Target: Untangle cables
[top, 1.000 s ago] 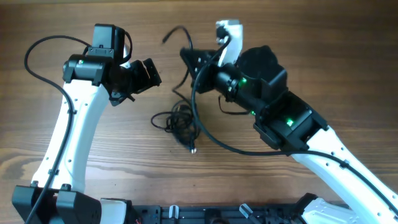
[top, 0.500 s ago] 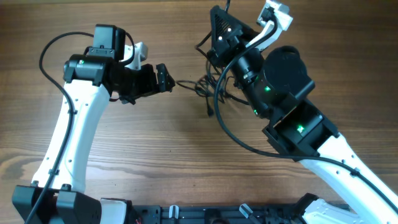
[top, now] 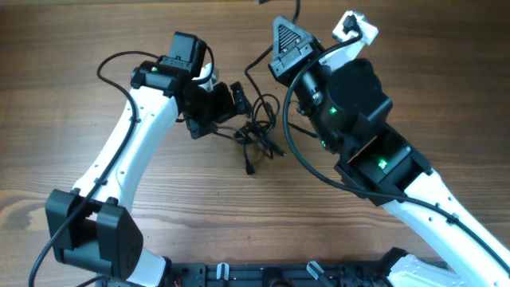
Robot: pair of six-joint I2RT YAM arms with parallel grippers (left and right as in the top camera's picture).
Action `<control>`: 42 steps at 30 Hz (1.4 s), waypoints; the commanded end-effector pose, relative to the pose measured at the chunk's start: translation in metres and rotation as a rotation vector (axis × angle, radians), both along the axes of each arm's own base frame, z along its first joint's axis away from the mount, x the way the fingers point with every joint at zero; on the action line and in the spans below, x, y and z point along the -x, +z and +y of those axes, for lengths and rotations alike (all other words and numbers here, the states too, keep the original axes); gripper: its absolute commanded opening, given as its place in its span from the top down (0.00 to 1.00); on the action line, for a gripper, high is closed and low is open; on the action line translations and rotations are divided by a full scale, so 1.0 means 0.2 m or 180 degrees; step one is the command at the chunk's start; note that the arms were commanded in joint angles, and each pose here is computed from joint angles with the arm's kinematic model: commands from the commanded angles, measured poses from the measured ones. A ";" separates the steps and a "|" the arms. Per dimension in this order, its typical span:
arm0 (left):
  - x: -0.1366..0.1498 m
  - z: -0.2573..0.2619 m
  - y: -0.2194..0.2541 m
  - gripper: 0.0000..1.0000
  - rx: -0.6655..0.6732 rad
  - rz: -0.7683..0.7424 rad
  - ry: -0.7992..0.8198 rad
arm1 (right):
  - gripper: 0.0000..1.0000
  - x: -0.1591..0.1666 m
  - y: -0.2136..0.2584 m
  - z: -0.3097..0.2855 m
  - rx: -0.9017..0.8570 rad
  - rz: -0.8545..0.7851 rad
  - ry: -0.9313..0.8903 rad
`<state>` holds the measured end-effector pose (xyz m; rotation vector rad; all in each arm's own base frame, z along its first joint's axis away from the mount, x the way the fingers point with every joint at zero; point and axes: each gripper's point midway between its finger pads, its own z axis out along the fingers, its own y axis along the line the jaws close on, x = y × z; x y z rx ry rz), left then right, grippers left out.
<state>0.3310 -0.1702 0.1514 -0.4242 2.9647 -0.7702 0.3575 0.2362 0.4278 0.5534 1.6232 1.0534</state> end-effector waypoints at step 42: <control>-0.28 0.23 0.78 0.96 0.0096 -0.1797 0.0426 | 0.96 -0.06 -0.20 -0.29 0.1309 0.0253 -0.0858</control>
